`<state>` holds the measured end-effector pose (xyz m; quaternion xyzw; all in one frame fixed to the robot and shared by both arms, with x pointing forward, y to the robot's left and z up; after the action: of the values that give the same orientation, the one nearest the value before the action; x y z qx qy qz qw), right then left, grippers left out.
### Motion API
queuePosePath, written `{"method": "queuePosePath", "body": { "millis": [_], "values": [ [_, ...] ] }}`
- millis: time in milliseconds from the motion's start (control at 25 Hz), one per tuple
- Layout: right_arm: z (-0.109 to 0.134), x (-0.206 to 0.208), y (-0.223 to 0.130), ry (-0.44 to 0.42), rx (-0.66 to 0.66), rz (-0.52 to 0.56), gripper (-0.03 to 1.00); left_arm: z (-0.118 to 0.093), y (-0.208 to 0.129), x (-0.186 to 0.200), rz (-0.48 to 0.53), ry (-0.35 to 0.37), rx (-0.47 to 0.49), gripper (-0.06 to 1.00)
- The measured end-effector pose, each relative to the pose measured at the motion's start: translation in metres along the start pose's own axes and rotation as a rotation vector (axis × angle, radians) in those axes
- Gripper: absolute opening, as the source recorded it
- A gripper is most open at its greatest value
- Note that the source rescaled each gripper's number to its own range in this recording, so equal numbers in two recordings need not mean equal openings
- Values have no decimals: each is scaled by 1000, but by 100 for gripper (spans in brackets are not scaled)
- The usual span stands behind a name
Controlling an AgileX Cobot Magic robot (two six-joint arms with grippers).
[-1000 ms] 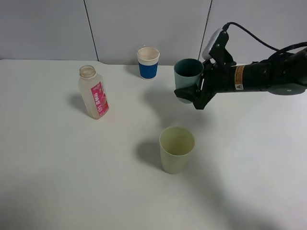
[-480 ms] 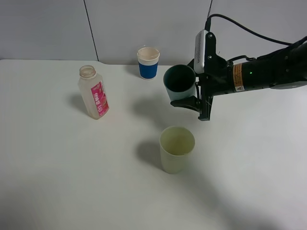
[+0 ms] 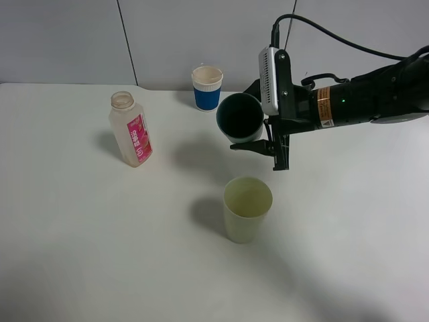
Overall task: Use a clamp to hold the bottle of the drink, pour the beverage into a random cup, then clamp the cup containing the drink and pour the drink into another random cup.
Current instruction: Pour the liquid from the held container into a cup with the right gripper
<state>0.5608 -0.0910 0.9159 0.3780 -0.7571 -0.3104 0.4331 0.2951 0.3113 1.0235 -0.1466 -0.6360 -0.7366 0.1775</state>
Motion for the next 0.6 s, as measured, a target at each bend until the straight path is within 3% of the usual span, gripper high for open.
{"method": "queuePosePath", "body": {
  "millis": [320, 600],
  "values": [
    [6, 0, 5, 34, 1, -31, 0, 0, 0, 0, 0, 0, 0, 100],
    [4, 0, 6, 93, 123, -11, 0, 0, 0, 0, 0, 0, 0, 100]
  ]
}}
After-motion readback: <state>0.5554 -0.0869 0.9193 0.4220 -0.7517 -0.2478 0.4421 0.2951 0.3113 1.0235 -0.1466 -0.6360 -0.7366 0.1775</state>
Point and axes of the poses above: a point on each arm's last joint axis where the gripper is mounted, x pointing back along that axis away from the gripper, z along the wrist's bending axis when the last joint is at zero, y = z × x, the point moved 7 cm from there along -x, pointing out along that axis toward the gripper, and after that the axes turned 11 degrees about -x, right-handed, at the moved point
